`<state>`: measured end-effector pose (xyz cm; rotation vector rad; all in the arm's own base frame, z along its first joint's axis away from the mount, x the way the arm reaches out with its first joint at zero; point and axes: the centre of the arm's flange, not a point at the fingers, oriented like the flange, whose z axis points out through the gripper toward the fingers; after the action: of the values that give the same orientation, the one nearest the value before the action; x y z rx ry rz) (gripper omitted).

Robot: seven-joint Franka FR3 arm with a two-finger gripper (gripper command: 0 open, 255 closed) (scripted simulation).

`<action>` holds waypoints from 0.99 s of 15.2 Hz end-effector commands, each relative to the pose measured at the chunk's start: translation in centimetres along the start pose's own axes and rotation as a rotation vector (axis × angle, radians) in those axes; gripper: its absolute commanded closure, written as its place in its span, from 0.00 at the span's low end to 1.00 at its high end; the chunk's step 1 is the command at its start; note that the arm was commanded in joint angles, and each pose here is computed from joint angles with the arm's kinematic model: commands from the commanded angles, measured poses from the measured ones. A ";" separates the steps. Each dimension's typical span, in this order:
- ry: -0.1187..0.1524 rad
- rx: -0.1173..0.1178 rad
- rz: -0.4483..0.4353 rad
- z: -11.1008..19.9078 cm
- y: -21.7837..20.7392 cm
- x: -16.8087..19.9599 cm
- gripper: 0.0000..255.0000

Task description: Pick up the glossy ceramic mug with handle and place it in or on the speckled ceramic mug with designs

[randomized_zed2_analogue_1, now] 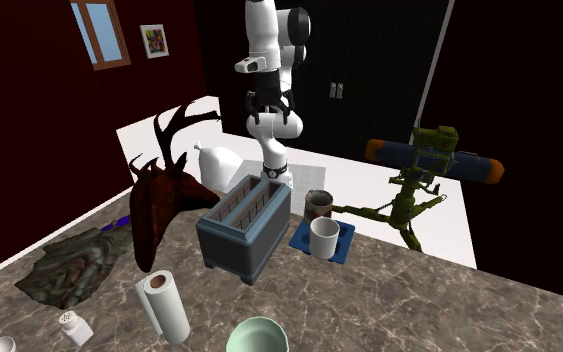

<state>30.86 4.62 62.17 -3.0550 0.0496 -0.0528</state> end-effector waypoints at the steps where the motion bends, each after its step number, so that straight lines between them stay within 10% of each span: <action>1: 0.000 0.000 0.000 0.0 0.0 0.0 0.00; 15: -0.002 -0.017 -0.050 13.8 -8.1 9.6 0.00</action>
<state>40.08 12.98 50.63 -3.0729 -0.0210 -0.0505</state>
